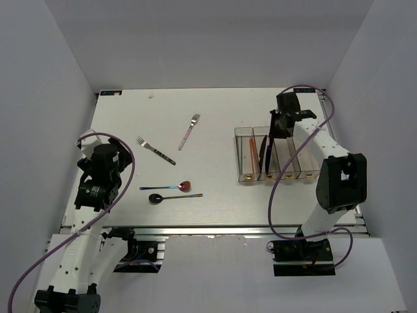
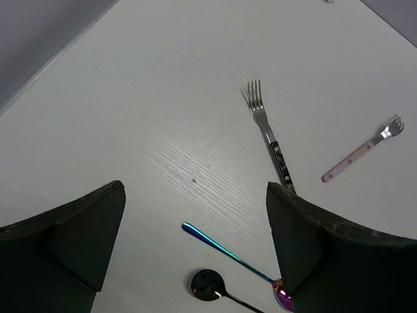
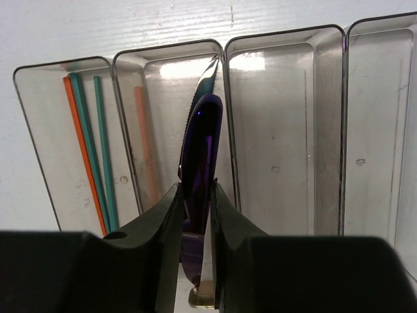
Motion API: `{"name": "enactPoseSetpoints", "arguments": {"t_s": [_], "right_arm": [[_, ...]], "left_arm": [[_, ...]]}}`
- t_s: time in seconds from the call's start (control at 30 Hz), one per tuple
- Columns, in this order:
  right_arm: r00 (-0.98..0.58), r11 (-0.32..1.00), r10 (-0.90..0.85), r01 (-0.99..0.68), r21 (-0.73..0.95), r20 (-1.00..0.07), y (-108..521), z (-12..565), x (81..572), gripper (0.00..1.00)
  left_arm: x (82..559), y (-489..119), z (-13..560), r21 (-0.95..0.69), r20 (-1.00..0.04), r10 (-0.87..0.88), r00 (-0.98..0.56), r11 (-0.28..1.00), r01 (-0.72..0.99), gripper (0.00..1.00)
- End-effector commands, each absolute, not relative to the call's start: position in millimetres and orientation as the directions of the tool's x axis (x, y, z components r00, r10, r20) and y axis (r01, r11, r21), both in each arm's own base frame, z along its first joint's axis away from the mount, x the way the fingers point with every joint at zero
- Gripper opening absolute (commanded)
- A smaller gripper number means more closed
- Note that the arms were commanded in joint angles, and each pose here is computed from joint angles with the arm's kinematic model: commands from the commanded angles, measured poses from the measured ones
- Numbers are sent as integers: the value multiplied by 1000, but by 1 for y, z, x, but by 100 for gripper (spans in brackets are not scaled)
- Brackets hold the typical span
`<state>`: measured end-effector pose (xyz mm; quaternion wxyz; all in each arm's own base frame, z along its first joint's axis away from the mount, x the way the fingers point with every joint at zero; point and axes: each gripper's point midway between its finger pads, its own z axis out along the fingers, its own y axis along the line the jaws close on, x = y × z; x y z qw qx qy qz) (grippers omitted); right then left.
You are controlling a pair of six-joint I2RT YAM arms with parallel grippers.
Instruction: Sort the eating utensils into containers
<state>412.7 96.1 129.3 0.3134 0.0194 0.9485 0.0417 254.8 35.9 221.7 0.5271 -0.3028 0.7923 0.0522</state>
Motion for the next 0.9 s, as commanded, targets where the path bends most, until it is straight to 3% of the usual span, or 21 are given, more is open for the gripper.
{"name": "enactPoseSetpoints", "arguments": {"t_s": [0.0, 0.2, 0.23, 0.47, 0.63, 0.8, 0.87], "right_arm": [[-781, 987, 108, 10, 160, -616, 103, 142, 410, 20], [-786, 981, 111, -10, 193, -608, 110, 142, 407, 37], [-784, 982, 111, -10, 191, -610, 111, 143, 408, 87], [-753, 984, 134, 26, 175, -645, 105, 170, 420, 89], [-650, 985, 170, 118, 123, -741, 88, 217, 416, 89], [-550, 955, 204, -72, 289, -810, 122, 262, 392, 89], [-510, 973, 214, 37, 228, -833, 106, 271, 385, 89]], "left_arm": [[256, 33, 221, -235, -868, -419, -266, 820, -522, 98], [257, 34, 222, -233, -869, -418, -264, 818, -525, 98], [257, 34, 221, -233, -869, -417, -265, 818, -526, 98], [258, 34, 219, -224, -867, -415, -275, 818, -530, 98], [260, 34, 217, -220, -865, -415, -282, 819, -530, 98], [271, 24, 208, -185, -846, -392, -363, 852, -490, 98], [276, 20, 204, -169, -836, -382, -395, 863, -476, 98]]}}
